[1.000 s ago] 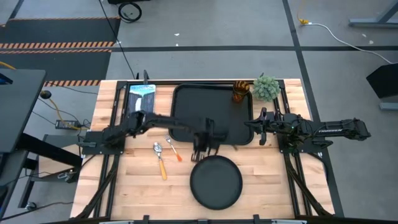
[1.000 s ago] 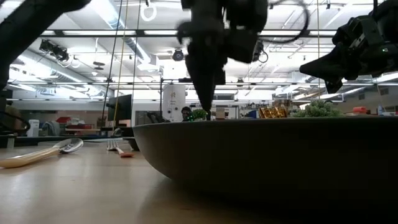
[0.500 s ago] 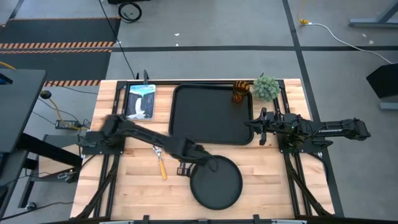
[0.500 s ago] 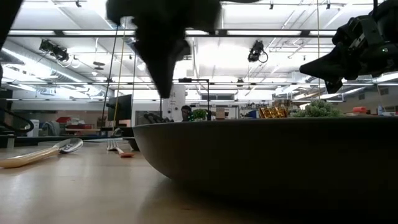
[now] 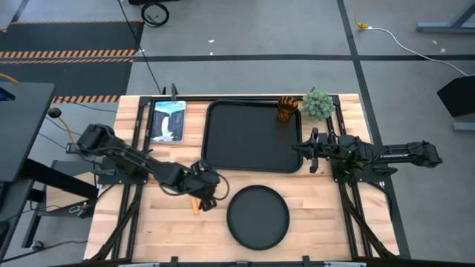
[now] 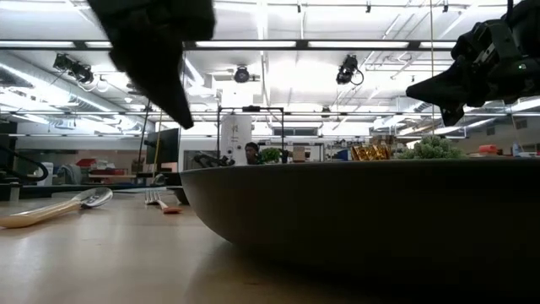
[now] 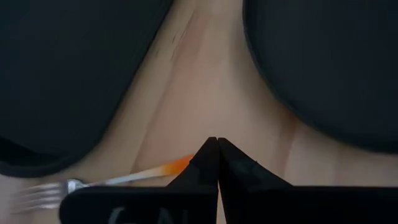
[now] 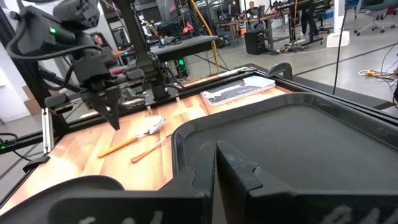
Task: Pick and place plate/cup/fork/spoon on tray
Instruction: Put the black plate on the black serving tray at the bottom of the brown glass
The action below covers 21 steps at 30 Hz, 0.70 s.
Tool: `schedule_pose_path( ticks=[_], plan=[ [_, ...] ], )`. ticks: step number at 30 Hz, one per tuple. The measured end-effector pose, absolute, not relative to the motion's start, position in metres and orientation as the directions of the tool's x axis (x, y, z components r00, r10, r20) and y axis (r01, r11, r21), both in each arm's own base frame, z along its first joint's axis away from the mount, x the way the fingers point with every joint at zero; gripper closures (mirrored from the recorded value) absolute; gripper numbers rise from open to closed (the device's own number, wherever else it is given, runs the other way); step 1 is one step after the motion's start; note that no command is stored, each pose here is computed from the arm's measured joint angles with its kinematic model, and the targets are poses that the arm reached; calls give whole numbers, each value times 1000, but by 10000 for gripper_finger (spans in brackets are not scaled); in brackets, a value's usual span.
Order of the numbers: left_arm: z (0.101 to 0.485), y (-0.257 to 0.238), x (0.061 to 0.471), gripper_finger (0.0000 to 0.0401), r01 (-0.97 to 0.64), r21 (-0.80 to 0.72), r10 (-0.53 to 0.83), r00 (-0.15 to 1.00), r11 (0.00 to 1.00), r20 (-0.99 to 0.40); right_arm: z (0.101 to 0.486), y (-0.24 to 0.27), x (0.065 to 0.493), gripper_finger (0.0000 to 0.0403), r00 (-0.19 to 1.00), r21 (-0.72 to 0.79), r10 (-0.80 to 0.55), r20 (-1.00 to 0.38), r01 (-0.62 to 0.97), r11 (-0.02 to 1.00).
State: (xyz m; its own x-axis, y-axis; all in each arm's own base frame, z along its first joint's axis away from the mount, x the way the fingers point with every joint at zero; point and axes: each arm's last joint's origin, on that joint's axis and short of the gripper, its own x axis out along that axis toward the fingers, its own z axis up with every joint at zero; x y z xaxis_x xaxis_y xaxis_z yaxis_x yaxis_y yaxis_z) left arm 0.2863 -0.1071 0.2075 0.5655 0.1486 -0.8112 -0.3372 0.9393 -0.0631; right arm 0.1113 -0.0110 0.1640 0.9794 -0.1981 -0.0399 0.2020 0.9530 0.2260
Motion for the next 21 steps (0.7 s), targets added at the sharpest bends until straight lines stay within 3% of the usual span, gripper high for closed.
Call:
schedule_pose_path(
  ticks=[13, 21],
  plan=[
    [189, -115, 269, 378, -630, -279, 218, 594, 725, -774, 165, -11, 111, 380, 980, 227, -198, -32, 200, 953],
    [192, -116, 274, 286, -652, -398, 182, 637, 645, -749, 165, -11, 111, 380, 980, 227, -198, -33, 200, 953]
  ],
)
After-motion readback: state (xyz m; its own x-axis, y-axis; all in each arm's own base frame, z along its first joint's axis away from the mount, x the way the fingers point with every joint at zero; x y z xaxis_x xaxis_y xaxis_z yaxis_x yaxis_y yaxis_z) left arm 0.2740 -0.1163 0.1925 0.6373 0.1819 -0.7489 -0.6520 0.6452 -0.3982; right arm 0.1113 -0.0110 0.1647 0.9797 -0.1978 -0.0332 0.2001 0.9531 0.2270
